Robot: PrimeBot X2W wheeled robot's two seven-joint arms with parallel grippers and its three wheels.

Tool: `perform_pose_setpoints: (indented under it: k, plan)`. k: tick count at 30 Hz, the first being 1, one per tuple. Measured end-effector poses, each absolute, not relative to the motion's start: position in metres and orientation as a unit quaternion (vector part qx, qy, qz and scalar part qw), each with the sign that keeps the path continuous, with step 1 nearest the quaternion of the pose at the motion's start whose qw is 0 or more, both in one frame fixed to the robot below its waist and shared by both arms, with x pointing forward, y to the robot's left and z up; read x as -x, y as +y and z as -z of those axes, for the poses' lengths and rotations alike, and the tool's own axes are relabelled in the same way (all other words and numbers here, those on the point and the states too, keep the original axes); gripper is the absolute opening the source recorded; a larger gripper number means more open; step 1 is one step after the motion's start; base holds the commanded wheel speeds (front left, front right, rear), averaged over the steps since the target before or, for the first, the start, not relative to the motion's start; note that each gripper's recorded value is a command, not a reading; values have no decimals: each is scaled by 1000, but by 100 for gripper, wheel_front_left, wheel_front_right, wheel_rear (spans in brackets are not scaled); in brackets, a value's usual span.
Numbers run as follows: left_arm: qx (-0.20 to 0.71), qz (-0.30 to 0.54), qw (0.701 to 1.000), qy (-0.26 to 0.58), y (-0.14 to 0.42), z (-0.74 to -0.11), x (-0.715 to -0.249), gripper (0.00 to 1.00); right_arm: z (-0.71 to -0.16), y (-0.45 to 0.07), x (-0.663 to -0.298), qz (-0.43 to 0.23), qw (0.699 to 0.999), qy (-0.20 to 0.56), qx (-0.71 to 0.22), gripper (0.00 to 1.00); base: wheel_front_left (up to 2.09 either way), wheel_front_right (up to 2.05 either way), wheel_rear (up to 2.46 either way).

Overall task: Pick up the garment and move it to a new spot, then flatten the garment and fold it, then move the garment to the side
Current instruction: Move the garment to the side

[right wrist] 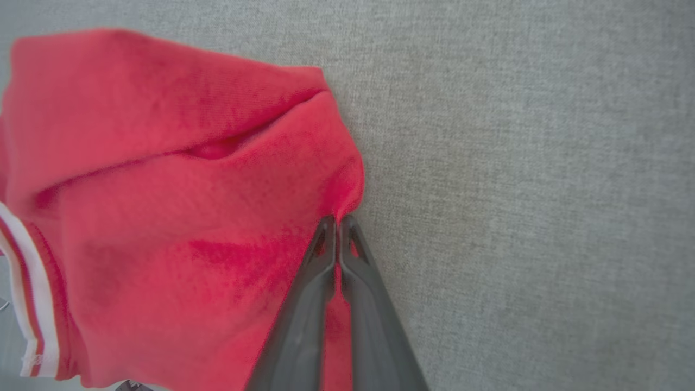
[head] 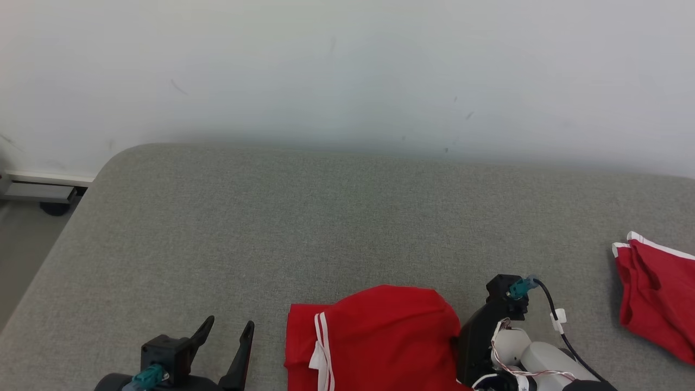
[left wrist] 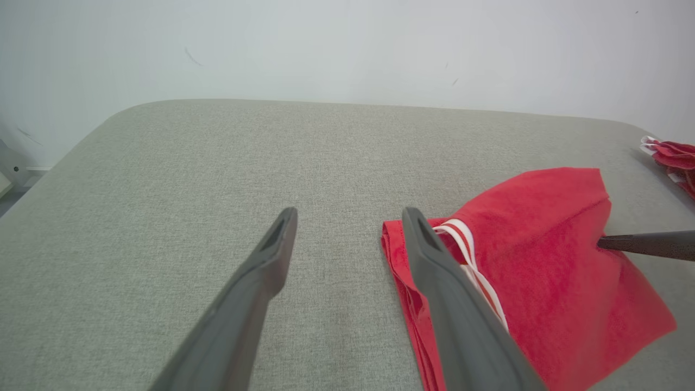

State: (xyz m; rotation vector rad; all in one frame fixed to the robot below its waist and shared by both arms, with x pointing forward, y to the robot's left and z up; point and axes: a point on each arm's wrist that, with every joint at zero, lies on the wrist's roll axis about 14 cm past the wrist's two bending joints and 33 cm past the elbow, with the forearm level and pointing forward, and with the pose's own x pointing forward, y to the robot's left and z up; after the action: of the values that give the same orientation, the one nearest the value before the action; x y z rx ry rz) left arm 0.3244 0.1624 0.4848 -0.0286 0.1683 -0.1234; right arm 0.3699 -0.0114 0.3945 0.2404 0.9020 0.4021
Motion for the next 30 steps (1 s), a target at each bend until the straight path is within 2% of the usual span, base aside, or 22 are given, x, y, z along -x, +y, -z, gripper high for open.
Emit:
perform_pose_setpoints:
  k: [6, 14, 24, 30]
  plan:
    - [14, 61, 995, 80, 163, -486, -324, 100, -422, -21, -395, -190, 894, 394, -93, 0, 0, 0, 0]
    - [16, 67, 994, 81, 158, -484, -321, 100, -451, -80, -424, -138, 926, 346, -63, 0, 0, 0, 0]
    - [13, 83, 993, 80, 149, -484, -325, 100, -488, -165, -447, -40, 950, 292, -105, 0, 0, 0, 0]
    - [13, 92, 992, 81, 142, -484, -329, 100, -513, -184, -455, -21, 959, 258, -116, 0, 0, 0, 0]
